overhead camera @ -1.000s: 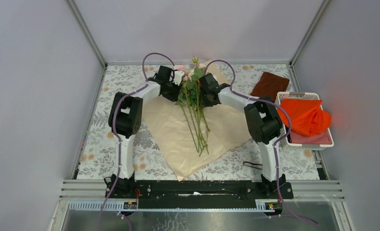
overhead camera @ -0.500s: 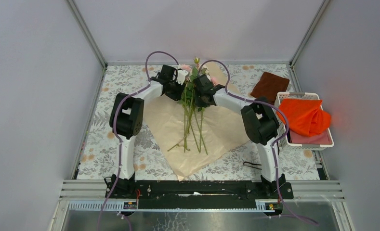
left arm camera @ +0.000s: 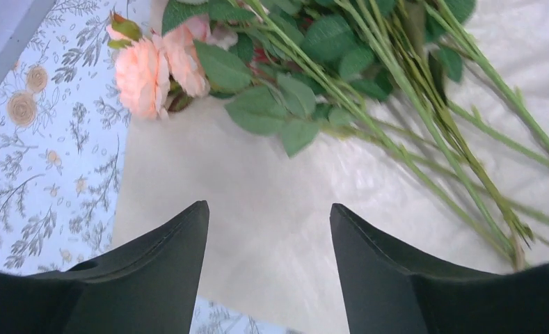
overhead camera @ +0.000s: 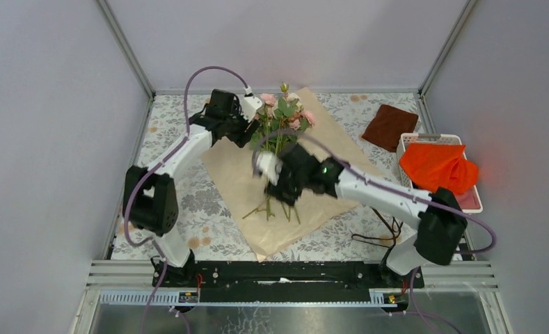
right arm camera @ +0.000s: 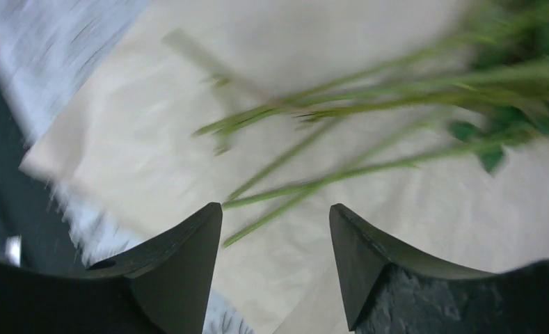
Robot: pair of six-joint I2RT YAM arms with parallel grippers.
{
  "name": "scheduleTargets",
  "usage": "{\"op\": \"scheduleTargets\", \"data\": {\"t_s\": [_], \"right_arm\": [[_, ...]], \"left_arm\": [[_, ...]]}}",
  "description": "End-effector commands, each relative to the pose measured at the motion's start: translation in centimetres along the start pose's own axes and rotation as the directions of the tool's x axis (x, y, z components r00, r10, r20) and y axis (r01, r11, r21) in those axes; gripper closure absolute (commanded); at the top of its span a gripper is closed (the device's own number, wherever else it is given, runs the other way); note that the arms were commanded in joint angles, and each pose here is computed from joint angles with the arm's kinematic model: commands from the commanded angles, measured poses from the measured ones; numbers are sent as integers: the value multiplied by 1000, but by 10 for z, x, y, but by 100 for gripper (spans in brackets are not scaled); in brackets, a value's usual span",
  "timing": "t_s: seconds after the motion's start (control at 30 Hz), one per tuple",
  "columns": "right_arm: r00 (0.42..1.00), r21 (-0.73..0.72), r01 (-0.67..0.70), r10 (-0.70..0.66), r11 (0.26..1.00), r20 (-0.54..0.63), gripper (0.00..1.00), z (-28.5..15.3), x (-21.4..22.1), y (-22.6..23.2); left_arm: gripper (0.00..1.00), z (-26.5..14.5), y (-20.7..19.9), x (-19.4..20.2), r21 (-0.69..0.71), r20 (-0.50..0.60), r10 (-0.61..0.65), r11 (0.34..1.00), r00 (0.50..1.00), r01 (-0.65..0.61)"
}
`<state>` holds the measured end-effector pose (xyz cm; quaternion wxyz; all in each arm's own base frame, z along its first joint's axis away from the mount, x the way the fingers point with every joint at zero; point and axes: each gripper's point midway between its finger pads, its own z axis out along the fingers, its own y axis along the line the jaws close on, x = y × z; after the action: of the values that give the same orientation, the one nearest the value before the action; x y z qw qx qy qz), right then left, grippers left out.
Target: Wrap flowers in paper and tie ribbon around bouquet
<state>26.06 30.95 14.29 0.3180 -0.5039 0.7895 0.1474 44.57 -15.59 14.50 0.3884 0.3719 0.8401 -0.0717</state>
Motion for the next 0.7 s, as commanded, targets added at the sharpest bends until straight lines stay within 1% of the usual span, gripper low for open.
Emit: {"op": "scheduleTargets", "data": {"t_s": [0.0, 0.03, 0.1, 0.17, 0.23, 0.37, 0.43, 0.5, 0.57, 0.63, 0.67], "right_arm": [[833, -322, 513, -551, 796, -35, 32, -13, 68, 83], [808, -339, 543, -588, 769, -42, 32, -16, 77, 89], [775, -338, 571, -627, 748, -81, 32, -20, 95, 88], [739, -311, 600, -660, 737, -136, 31, -25, 114, 76], [687, -296, 644, -704, 705, -180, 31, -30, 133, 65], [594, -216, 739, -769, 637, -235, 30, -34, 159, 41], [537, -170, 796, -808, 581, -242, 29, -34, 165, 31], [516, -98, 829, -821, 550, -243, 27, -34, 162, 22], [511, -39, 845, -827, 533, -235, 27, -32, 156, 17], [504, -18, 853, -833, 521, -229, 27, -29, 154, 16], [499, -21, 856, -834, 517, -234, 27, -27, 156, 15]], "left_arm": [[28, -41, -25, 25, 89, -20, 61, 994, 998, -59], [27, -49, -33, 32, 112, -22, 68, 992, 997, -65], [24, -62, -46, 47, 150, -26, 88, 985, 996, -83], [22, -73, -60, 65, 187, -34, 116, 976, 993, -108], [21, -82, -73, 80, 222, -39, 135, 967, 990, -123], [21, -95, -103, 106, 319, -39, 166, 936, 985, -145], [21, -101, -114, 115, 359, -23, 185, 919, 982, -165], [21, -106, -127, 120, 407, -15, 185, 899, 983, -163], [23, -113, -146, 125, 494, 7, 177, 855, 984, -157], [26, -125, -172, 127, 600, 66, 170, 781, 983, -175], [27, -132, -185, 127, 640, 109, 176, 740, 978, -205]]}}
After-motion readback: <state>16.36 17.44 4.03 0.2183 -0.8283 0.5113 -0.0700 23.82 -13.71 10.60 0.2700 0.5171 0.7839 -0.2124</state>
